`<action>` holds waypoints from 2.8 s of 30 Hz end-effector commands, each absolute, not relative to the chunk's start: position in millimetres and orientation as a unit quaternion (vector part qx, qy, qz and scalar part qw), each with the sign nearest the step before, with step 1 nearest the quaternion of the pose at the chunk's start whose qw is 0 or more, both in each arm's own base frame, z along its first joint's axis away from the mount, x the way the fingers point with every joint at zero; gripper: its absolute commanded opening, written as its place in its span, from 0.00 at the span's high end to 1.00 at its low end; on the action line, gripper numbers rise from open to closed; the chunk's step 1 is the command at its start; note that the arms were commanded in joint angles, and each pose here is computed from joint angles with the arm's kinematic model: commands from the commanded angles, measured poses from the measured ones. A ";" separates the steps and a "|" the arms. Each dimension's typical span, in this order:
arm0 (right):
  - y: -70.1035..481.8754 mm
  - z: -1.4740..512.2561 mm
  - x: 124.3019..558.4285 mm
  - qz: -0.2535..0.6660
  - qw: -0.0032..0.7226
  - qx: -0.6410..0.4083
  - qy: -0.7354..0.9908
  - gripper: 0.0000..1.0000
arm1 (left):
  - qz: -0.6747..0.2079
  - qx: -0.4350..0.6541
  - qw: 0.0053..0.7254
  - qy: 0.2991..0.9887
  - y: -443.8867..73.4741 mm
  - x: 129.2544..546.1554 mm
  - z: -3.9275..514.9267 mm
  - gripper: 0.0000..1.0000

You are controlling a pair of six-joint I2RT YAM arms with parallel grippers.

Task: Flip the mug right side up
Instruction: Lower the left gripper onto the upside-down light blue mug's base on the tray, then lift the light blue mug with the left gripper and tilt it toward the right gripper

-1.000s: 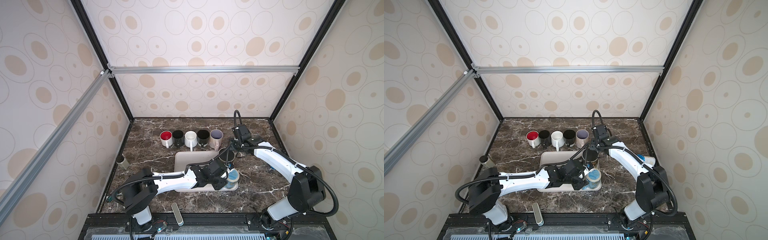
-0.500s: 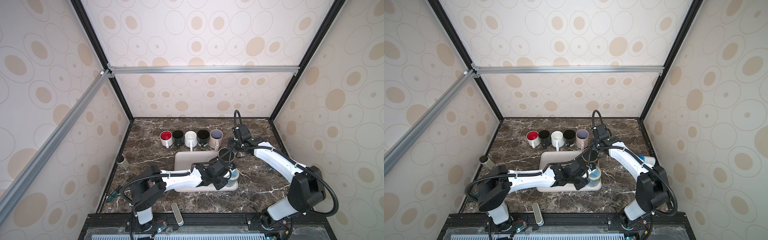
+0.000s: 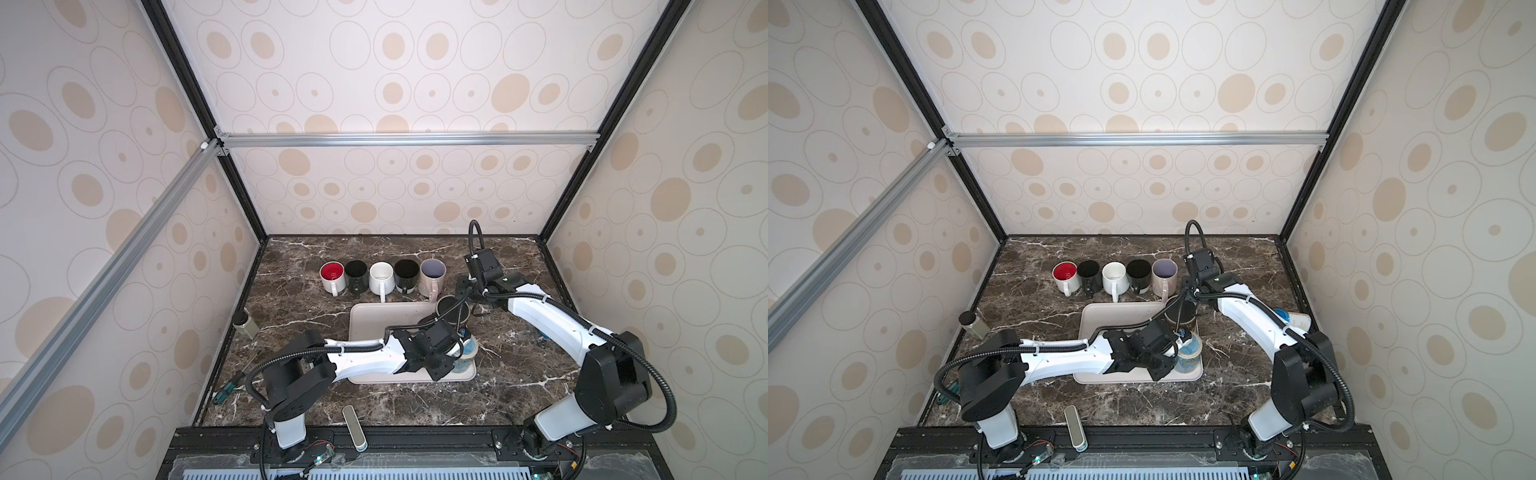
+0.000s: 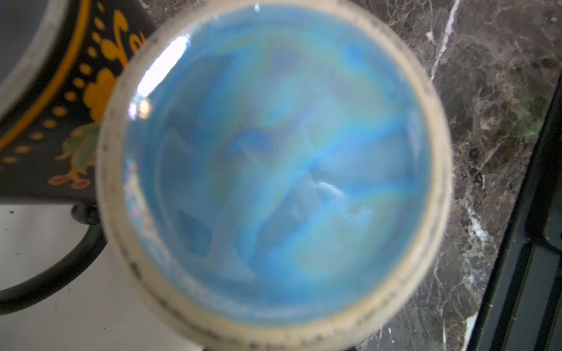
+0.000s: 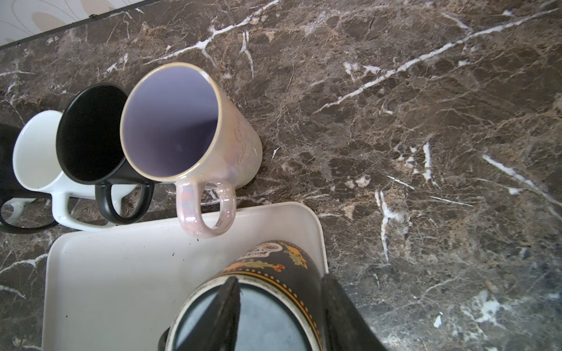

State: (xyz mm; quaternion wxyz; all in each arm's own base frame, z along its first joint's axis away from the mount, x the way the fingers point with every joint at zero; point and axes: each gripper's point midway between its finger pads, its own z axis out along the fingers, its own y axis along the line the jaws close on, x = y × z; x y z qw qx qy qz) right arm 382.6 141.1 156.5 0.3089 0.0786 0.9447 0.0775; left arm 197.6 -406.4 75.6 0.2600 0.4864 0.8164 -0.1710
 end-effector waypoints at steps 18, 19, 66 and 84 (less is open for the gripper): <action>135.7 164.6 381.3 0.074 0.313 0.086 0.943 0.55 | -0.216 0.467 0.374 0.772 -408.5 203.2 166.9 1.00; 134.9 166.3 381.3 0.073 0.316 0.086 0.942 0.55 | -0.220 0.466 0.379 0.769 -407.1 202.3 174.0 1.00; 257.8 297.1 350.7 0.530 0.399 -0.058 0.746 0.61 | -0.582 0.164 0.631 0.487 -212.3 256.2 436.0 1.00; 312.6 359.9 298.5 0.677 0.382 -0.173 0.605 0.45 | -0.681 0.131 0.580 0.427 -195.9 265.9 432.6 1.00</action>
